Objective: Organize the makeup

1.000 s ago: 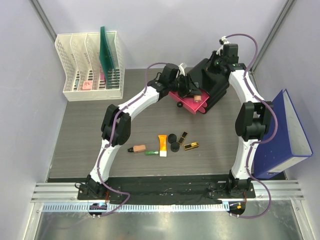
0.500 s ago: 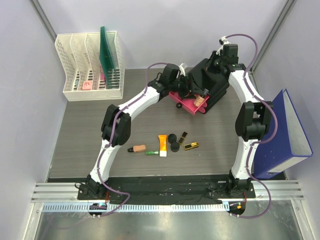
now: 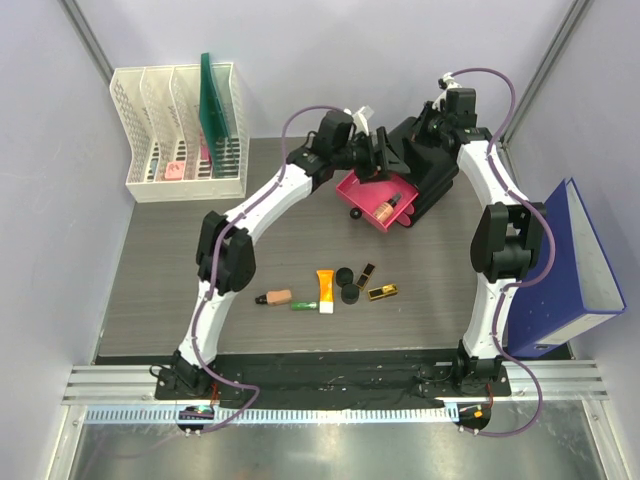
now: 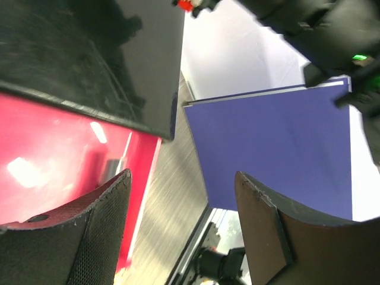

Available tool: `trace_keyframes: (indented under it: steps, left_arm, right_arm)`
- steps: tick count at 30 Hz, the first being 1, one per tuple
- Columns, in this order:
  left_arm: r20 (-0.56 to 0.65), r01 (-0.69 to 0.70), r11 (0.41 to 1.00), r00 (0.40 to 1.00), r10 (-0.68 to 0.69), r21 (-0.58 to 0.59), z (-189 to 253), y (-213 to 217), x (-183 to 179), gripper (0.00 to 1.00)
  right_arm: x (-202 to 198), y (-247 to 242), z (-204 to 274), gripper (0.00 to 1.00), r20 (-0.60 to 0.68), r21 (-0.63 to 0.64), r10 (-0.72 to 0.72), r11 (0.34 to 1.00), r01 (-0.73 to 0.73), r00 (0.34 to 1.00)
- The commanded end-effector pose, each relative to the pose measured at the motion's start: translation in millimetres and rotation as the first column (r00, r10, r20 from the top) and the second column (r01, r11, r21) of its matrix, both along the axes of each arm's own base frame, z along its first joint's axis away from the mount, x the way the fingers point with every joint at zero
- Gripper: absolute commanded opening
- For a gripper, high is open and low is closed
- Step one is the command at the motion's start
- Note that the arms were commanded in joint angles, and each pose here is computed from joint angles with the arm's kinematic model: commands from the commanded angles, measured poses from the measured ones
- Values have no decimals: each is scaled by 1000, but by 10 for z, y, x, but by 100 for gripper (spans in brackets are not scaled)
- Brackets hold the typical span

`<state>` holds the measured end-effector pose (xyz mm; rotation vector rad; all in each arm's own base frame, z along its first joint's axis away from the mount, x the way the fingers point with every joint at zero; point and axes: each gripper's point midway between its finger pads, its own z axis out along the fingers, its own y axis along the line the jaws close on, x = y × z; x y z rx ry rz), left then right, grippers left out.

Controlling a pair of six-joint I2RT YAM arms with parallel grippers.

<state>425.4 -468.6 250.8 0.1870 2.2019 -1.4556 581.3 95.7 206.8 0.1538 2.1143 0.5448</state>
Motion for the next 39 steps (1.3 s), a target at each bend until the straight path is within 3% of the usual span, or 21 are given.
trace_keyframes:
  steps: [1, 3, 4, 8, 10, 13, 21, 27, 30, 33, 39]
  left_arm:
    - [190, -43, 999, 981, 38, 22, 782, 537, -42, 70]
    - [144, -75, 986, 988, 53, 149, 475, 817, -101, 72]
    - [166, -96, 979, 984, 66, 181, 539, 963, -168, 72]
    - [171, -159, 871, 981, 88, 466, -31, 1576, -384, 78]
    - [98, -125, 808, 992, 83, 576, -413, 1825, -616, 79]
    - [42, -81, 741, 997, 71, 667, -740, 2121, -925, 80]
    - [-32, 6, 579, 999, 34, 815, -1213, 2708, -1455, 80]
    - [-121, 62, 426, 986, 113, 902, -1503, 3087, -1712, 79]
    - [-185, 108, 431, 973, 139, 896, -1625, 3108, -1871, 78]
    - [-216, 139, 472, 970, 112, 870, -1670, 3024, -1957, 77]
    - [-173, 178, 424, 984, -51, 888, -1694, 2989, -1985, 77]
  right_arm:
    - [-597, -111, -1142, 1, -396, -71, -25, 997, -3, 918]
    - [-596, -114, -1127, 1, -393, -73, -26, 997, -3, 919]
    - [-596, -113, -1135, 1, -394, -72, -27, 997, -2, 919]
    - [-597, -110, -1141, 1, -396, -70, -26, 998, -2, 918]
    - [-599, -105, -1155, 1, -400, -67, -24, 998, -3, 916]
    - [-593, -102, -1163, 1, -400, -66, -23, 998, -4, 916]
    - [-599, -99, -1198, 1, -406, -64, -23, 998, -4, 914]
    - [-613, -91, -1228, 1, -414, -59, -20, 998, -5, 910]
    - [-615, -88, -1239, 1, -416, -58, -19, 998, -6, 909]
    - [-620, -81, -1248, 1, -418, -58, -18, 998, -7, 908]
    - [-616, -85, -1245, 1, -417, -56, -19, 998, -5, 909]
